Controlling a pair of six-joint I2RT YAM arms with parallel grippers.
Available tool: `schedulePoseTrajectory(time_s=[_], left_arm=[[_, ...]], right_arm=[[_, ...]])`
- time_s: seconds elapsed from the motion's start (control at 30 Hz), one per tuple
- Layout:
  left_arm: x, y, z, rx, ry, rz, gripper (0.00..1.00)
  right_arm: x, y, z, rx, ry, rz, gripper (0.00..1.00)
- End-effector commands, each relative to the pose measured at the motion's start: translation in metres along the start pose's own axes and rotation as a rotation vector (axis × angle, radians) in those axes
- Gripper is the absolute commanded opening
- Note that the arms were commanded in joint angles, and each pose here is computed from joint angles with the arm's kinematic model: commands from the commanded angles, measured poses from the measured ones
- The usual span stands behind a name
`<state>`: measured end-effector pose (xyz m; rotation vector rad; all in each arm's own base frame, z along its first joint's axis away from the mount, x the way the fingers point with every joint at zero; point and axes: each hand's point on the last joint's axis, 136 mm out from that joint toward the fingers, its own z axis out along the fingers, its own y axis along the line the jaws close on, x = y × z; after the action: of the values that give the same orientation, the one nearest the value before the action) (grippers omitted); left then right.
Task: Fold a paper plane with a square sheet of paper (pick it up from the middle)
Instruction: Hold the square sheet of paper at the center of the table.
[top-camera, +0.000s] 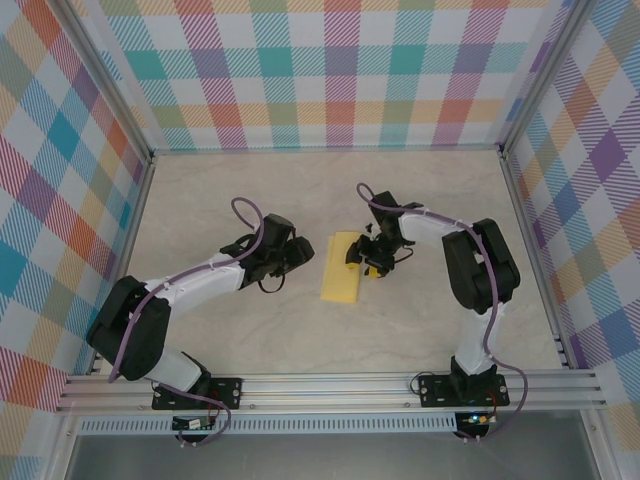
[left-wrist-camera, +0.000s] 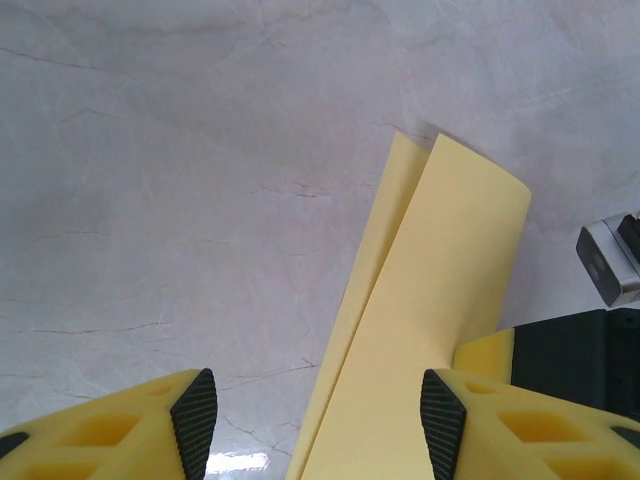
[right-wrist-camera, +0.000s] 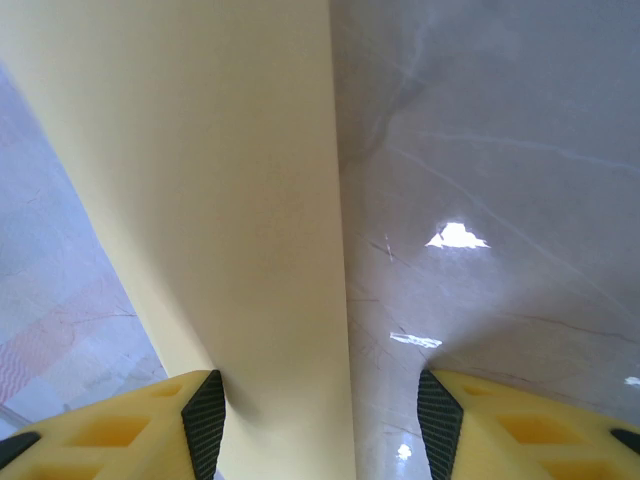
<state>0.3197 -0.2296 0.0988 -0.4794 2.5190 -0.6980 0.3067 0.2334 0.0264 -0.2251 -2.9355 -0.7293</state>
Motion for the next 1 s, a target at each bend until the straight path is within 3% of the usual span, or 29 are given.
schedulePoseTrajectory(time_s=[0.0,0.97], left_arm=[[0.006,0.005,0.003,-0.02,0.011,0.005,0.59],[0.011,0.003,0.006,-0.002,0.038,0.009,0.59]], right_arm=[[0.006,-0.008,0.004,0.083,0.034,-0.034,0.58],[0.0,-0.017,0.018,0.239,0.094,-0.003,0.68]])
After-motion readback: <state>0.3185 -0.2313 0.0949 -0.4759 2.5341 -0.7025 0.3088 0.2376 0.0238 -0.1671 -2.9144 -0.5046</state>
